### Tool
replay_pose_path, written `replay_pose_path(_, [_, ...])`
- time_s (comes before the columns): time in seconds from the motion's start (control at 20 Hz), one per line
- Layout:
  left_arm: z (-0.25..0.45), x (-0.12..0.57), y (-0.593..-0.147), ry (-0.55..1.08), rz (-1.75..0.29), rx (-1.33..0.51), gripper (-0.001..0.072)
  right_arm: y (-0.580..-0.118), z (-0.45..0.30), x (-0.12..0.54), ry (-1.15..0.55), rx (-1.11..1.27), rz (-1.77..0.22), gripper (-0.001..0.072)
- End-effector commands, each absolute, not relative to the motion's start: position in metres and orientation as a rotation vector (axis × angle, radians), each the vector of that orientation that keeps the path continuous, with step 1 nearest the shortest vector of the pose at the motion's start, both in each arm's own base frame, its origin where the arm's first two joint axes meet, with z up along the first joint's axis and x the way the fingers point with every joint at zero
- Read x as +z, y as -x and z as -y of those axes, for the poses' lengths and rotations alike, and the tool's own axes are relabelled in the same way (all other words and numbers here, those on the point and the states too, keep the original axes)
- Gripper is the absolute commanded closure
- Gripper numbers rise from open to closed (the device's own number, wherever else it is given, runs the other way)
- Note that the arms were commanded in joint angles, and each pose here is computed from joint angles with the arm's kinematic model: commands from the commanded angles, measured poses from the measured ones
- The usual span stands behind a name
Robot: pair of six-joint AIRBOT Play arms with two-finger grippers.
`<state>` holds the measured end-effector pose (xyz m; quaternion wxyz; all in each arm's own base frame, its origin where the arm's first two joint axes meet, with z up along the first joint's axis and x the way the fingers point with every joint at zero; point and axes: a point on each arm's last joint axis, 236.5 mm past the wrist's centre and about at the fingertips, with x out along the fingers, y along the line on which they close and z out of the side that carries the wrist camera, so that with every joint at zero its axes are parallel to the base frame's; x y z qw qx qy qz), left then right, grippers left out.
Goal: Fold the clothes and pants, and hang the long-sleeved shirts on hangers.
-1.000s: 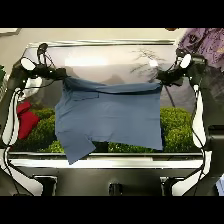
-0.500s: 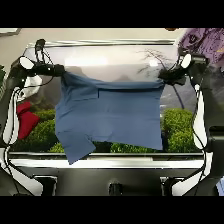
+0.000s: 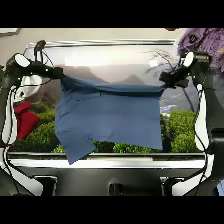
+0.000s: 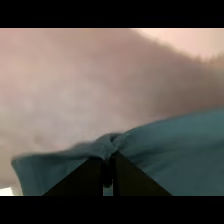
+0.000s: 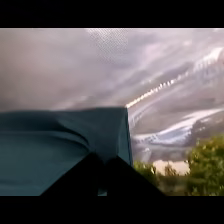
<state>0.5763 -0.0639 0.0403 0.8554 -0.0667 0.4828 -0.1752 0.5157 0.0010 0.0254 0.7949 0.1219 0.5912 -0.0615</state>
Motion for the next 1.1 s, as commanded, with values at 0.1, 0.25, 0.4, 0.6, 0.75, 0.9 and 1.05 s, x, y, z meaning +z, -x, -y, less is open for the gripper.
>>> replay_pose_path(0.1, [0.054,-0.002,-0.519,0.13,-1.318,-0.364,0.0684,-0.474,-0.005,-0.01,-0.222,-0.112,-1.507,0.0681])
replay_pose_path(0.25, [0.054,-0.019,-0.505,0.135,-1.403,-0.373,0.0683,-0.458,-0.004,-0.021,-0.197,-0.108,-1.596,0.0681])
replay_pose_path(0.4, [0.052,-0.026,-0.499,0.129,-1.442,-0.374,0.0683,-0.46,-0.004,-0.027,-0.193,-0.105,-1.598,0.0681])
replay_pose_path(0.6, [0.044,-0.032,-0.497,0.103,-1.463,-0.349,0.0683,-0.447,-0.007,-0.049,-0.198,-0.102,-1.696,0.068])
replay_pose_path(0.75, [0.046,-0.042,-0.496,0.106,-1.481,-0.353,0.0683,-0.436,-0.013,-0.059,-0.215,-0.086,-1.768,0.068])
replay_pose_path(0.9, [0.052,-0.056,-0.494,0.103,-1.509,-0.363,0.0683,-0.429,-0.02,-0.067,-0.236,-0.065,-1.818,0.0676])
replay_pose_path(1.05, [0.057,-0.062,-0.498,0.099,-1.504,-0.366,0.0644,-0.419,-0.02,-0.076,-0.238,-0.075,-1.88,0.0446])
